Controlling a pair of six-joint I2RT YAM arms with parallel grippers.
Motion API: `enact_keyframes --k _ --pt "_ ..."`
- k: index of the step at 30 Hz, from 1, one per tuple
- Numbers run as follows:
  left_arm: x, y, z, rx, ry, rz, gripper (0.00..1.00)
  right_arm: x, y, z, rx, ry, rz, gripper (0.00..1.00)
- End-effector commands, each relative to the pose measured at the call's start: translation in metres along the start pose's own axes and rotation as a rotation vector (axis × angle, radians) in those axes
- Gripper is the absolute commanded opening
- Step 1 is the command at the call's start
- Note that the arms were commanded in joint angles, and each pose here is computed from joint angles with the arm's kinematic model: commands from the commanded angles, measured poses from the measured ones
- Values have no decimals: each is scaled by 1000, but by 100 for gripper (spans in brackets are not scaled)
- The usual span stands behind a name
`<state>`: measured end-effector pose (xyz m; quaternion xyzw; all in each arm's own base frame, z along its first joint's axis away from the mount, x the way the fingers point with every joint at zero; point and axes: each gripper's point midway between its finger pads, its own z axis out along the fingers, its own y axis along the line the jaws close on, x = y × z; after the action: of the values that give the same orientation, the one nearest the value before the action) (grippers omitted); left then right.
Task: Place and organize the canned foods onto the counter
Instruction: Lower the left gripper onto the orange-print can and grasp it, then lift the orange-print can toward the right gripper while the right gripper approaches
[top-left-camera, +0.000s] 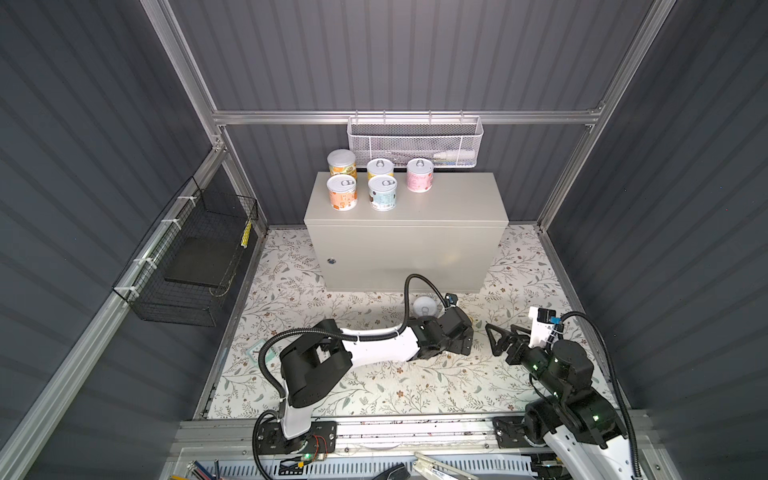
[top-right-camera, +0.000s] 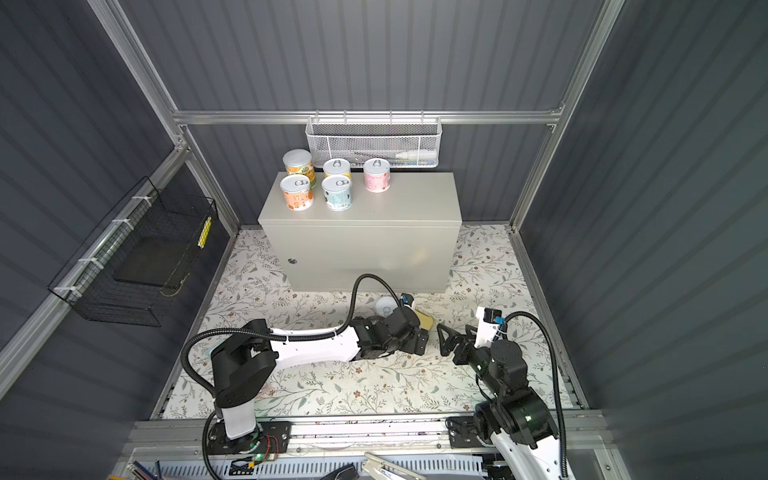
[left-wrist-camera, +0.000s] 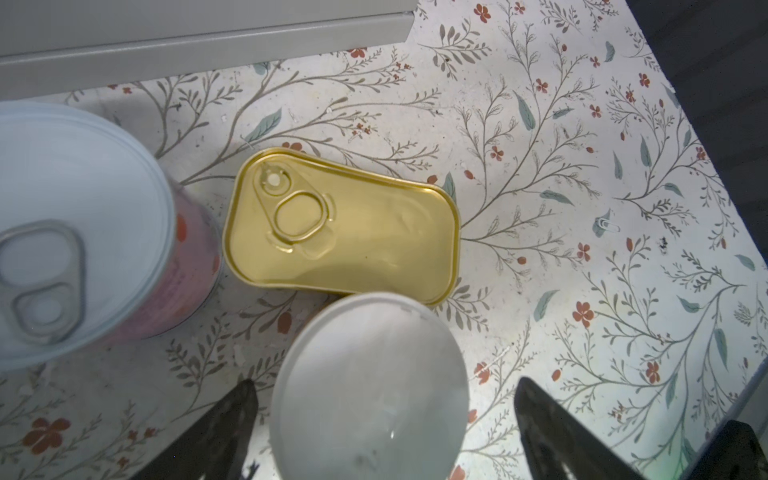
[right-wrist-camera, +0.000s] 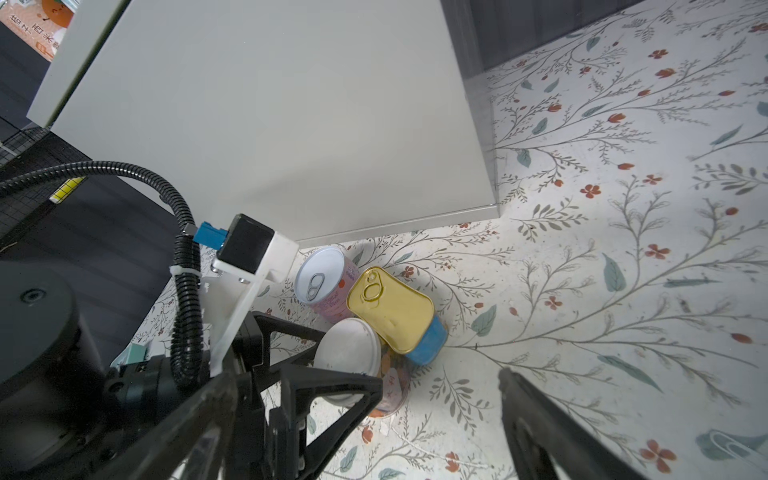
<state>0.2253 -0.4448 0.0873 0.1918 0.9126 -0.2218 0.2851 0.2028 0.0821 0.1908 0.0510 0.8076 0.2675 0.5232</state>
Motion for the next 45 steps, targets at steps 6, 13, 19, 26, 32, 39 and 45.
enact_keyframes --k 6,13,19,26,32,39,45 --pt "-3 4 6 -56 -7 68 88 -1 -8 1 45 -10 6 99" --pt "0 11 13 -103 10 96 86 -2 -3 1 23 4 -2 99" --pt "1 16 13 -123 3 102 77 -1 -3 2 25 15 -1 99" --pt "-3 16 7 -112 -28 93 60 0 1 2 7 23 -6 99" --pt "-6 22 -16 -110 -46 65 55 3 -5 8 32 39 -23 99" --pt "-16 33 -63 -118 -75 41 51 5 -11 15 72 64 -59 99" --pt "-22 65 -101 -161 -73 2 49 11 -5 19 33 80 -53 99"
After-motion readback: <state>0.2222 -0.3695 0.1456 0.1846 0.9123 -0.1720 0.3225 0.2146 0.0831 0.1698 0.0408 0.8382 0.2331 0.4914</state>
